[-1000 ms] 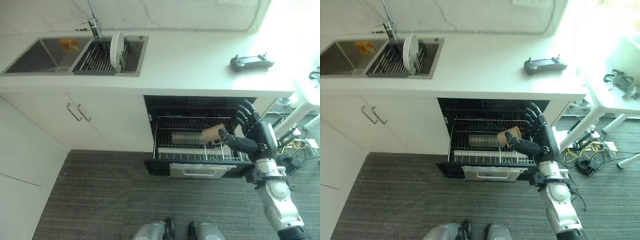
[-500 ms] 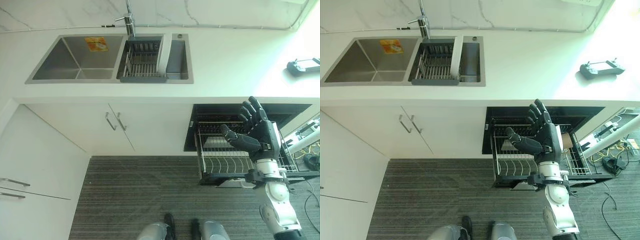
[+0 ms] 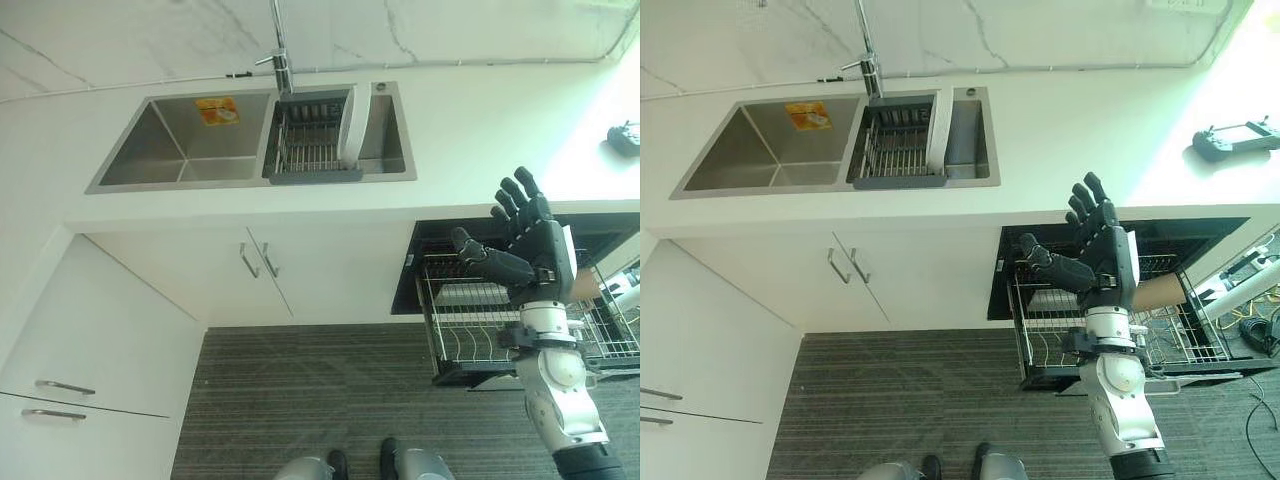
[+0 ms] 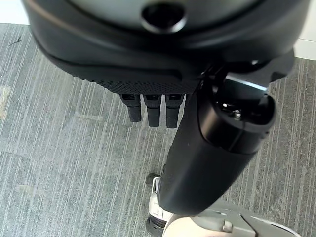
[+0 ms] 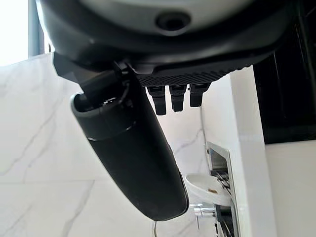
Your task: Place the dishes in the dishwasher.
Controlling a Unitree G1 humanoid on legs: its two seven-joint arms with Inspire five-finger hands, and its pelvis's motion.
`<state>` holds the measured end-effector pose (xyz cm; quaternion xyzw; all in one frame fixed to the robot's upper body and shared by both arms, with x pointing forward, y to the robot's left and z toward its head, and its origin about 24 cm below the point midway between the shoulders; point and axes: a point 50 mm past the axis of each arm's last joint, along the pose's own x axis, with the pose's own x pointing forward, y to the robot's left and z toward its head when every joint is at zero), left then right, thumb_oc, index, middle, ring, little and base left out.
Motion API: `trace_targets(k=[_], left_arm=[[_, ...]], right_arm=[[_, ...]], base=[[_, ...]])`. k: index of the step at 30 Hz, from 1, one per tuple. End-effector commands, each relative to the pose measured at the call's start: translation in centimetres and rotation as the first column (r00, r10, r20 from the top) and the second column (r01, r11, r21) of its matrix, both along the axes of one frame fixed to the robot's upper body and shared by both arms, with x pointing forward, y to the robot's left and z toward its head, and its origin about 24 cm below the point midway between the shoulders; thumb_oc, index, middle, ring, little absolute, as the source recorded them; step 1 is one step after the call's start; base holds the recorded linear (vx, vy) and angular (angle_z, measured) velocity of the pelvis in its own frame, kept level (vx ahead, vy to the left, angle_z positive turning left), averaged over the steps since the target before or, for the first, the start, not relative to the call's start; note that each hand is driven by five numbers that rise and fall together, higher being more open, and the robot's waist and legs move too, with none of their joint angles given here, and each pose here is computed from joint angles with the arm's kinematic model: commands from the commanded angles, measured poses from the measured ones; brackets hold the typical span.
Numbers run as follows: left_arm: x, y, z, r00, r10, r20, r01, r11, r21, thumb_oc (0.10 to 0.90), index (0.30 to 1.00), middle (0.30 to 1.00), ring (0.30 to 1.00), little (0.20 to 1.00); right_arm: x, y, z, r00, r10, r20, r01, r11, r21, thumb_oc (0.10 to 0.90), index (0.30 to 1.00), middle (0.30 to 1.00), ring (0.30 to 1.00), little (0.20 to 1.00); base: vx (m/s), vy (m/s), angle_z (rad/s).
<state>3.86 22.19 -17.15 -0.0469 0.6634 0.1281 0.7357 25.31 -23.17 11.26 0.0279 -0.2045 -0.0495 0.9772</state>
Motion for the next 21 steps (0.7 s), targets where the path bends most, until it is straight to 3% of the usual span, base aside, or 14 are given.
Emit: trace_targets(k=[1, 12, 17, 21], left_arm=[[-2.1, -0.5, -0.3, 0.997, -0.013, -0.074, 0.014, 1.0, 0.003, 0.8, 0.9, 0.9, 0.9, 0.9], [-1.6, -0.5, -0.2, 0.995, 0.074, -0.074, -0.068, 0.995, 0.072, 0.8, 0.9, 0.9, 0.9, 0.9], [-2.0, -0.2, -0.2, 0.993, 0.063, -0.1, -0.055, 0.995, 0.085, 0.8, 0.9, 0.9, 0.9, 0.9], [-2.8, -0.2, -0.3, 0.991, 0.052, -0.124, -0.042, 0.995, 0.085, 0.8, 0.9, 0.9, 0.9, 0.9]], right_arm=[[-0.2, -0.1, 5.2, 0.962, 0.013, 0.272, -0.009, 1.0, -0.014, 0.8, 0.9, 0.9, 0.9, 0.9], [0.0, 1.5, 5.2, 0.956, 0.065, 0.286, -0.05, 0.997, -0.061, 0.8, 0.9, 0.9, 0.9, 0.9], [0.2, 1.6, 5.4, 0.956, 0.055, 0.289, -0.039, 0.997, -0.063, 0.8, 0.9, 0.9, 0.9, 0.9], [0.4, 1.2, 5.5, 0.959, 0.041, 0.28, -0.026, 0.998, -0.058, 0.8, 0.9, 0.9, 0.9, 0.9]], base=[[0.0, 0.0, -0.04], [0.09, -0.124, -0.02], [0.2, 0.259, -0.36], [0.35, 0.63, -0.33]])
